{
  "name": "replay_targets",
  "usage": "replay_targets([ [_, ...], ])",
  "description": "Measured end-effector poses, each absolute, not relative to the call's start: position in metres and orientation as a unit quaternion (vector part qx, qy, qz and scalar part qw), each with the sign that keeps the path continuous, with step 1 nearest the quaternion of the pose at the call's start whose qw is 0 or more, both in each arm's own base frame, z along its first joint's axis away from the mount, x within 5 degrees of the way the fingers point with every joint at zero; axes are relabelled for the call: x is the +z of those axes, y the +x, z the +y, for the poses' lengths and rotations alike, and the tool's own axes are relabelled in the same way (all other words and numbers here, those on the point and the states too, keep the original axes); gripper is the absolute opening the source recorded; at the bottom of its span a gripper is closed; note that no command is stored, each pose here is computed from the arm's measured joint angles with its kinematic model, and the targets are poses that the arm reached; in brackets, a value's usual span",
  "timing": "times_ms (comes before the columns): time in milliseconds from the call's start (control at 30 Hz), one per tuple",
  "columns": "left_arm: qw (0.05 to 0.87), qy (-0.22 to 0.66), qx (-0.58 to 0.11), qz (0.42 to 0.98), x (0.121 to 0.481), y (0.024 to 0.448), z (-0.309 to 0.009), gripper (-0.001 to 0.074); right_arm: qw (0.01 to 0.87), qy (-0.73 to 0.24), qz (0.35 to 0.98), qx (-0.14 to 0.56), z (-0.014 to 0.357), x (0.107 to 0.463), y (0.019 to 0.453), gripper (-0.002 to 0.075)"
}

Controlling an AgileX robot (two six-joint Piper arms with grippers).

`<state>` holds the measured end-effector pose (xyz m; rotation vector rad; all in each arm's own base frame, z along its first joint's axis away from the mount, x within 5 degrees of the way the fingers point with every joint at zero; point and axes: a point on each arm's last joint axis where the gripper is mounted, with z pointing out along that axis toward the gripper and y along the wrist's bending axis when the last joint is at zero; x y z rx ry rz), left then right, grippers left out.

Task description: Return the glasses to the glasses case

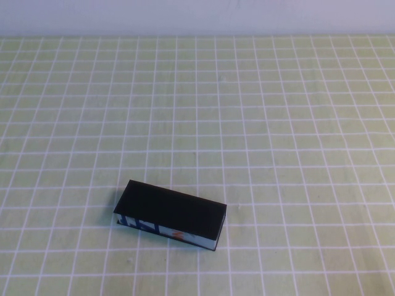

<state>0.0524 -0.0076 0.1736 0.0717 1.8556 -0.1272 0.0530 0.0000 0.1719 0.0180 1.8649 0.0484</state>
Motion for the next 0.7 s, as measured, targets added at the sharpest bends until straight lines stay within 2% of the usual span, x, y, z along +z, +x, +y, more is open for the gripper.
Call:
replay_targets([
  [700, 0.597, 0.031, -0.055, 0.8, 0.1736, 0.0524, -0.0076, -0.0003, 0.596, 0.008, 0.803, 0.021, 0.0001, 0.1719, 0.053, -0.0018],
])
